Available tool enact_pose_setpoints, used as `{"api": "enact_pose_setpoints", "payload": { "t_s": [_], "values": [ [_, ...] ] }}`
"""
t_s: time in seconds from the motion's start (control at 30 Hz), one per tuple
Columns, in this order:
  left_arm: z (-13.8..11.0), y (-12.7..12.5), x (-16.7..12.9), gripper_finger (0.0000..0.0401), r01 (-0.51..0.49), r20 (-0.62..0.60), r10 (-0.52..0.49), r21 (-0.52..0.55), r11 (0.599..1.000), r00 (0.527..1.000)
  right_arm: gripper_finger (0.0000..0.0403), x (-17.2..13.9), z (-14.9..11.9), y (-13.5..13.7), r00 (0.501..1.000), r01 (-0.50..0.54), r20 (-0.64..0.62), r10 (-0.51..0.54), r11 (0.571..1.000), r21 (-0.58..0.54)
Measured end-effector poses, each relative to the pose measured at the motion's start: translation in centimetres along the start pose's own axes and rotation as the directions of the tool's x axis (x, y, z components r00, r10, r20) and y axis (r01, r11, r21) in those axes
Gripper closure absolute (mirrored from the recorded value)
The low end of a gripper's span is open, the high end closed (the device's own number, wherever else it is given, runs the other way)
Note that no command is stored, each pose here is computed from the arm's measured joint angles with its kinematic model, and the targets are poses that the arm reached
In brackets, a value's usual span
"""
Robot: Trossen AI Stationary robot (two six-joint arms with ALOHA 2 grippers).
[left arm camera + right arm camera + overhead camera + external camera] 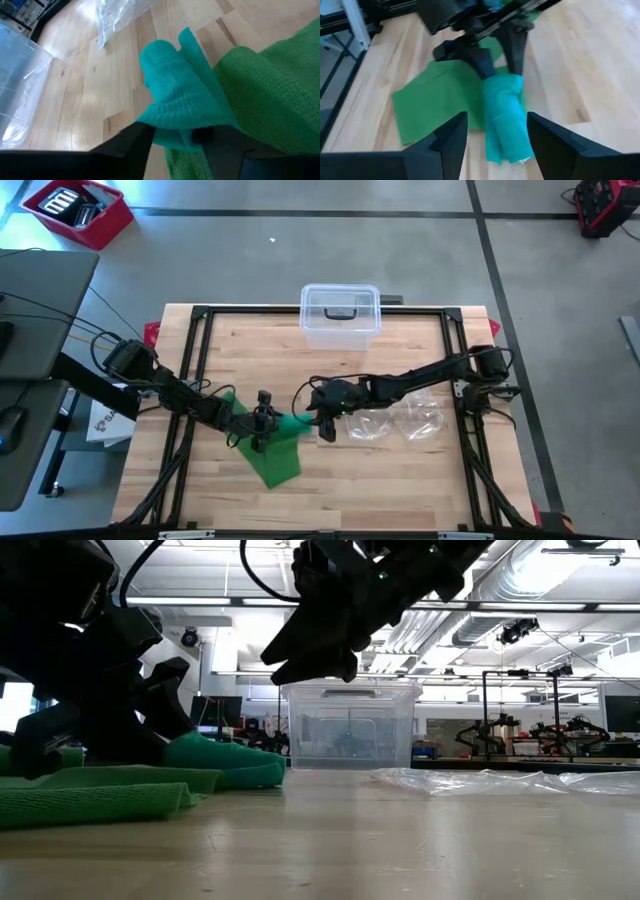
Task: Roll bandage
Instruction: Roll the blue bandage
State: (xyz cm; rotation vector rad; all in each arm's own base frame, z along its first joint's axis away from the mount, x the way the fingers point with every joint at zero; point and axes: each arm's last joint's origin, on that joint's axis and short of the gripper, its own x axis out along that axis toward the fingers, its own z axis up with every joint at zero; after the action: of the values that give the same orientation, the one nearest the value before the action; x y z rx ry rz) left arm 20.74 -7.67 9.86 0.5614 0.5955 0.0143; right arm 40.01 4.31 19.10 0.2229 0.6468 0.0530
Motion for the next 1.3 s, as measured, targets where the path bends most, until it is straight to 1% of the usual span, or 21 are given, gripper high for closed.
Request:
{"api": "enact_pose_setpoints", "payload": {
  "t_s": [0.13, 0.3, 0.37, 0.47, 0.53, 0.6, 0.77, 0.93, 1.03, 1.17, 1.3],
  "values": [
    [0.0, 0.0, 0.0, 0.021, 0.0, 0.001, 0.0, -0.024, 1.0, 1.0, 0.0205, 0.0, 0.1, -0.5, 1.0, 0.011, 0.003, -0.011, 1.0, 0.008],
    [0.0, -0.1, -0.1, 0.0212, -0.007, 0.001, 0.007, -0.104, 0.995, 1.0, 0.0205, 0.0, 0.2, -0.8, 1.0, 0.016, 0.004, -0.016, 1.0, 0.01],
    [0.1, -0.3, -0.2, 0.0215, -0.006, 0.004, 0.007, -0.117, 0.993, 1.0, 0.0205, 0.0, 0.2, -0.7, 1.0, 0.015, 0.003, -0.015, 1.0, -0.015],
    [0.3, -0.6, -0.4, 0.022, -0.026, 0.011, 0.028, -0.113, 0.993, 1.0, 0.0205, 0.1, 0.0, -0.2, 1.0, 0.003, -0.001, -0.004, 0.997, -0.083],
    [0.5, -0.8, -0.6, 0.0221, -0.034, 0.026, 0.037, -0.106, 0.994, 0.999, 0.0205, 0.6, -0.4, 0.0, 1.0, -0.004, -0.003, 0.003, 0.992, -0.128],
    [0.6, -0.7, -0.6, 0.0222, -0.039, 0.04, 0.043, -0.104, 0.994, 0.998, 0.0205, 1.6, -0.9, -0.1, 1.0, -0.009, -0.005, 0.008, 0.989, -0.15],
    [0.7, -0.7, -0.6, 0.0222, -0.042, 0.043, 0.047, -0.103, 0.994, 0.998, 0.0205, 3.6, -2.3, -1.6, 0.999, 0.009, -0.033, -0.016, 0.982, -0.19],
    [0.6, -0.7, -0.6, 0.0222, -0.042, 0.04, 0.046, -0.102, 0.994, 0.998, 0.0205, 4.5, -2.7, -2.4, 0.998, -0.058, -0.041, 0.05, 0.968, -0.244],
    [0.6, -0.7, -0.6, 0.0223, -0.043, 0.039, 0.047, -0.102, 0.994, 0.998, 0.0205, 5.2, -3.1, -2.7, 0.997, -0.075, -0.031, 0.069, 0.962, -0.264],
    [0.6, -0.7, -0.6, 0.0223, -0.042, 0.041, 0.046, -0.104, 0.994, 0.998, 0.0205, 6.5, -4.0, -3.0, 0.989, -0.147, -0.025, 0.146, 0.949, -0.279],
    [0.6, -0.7, -0.6, 0.0223, -0.037, 0.04, 0.041, -0.102, 0.994, 0.998, 0.0206, 7.4, -4.7, -3.3, 0.987, -0.156, -0.014, 0.159, 0.946, -0.284]
  ]
}}
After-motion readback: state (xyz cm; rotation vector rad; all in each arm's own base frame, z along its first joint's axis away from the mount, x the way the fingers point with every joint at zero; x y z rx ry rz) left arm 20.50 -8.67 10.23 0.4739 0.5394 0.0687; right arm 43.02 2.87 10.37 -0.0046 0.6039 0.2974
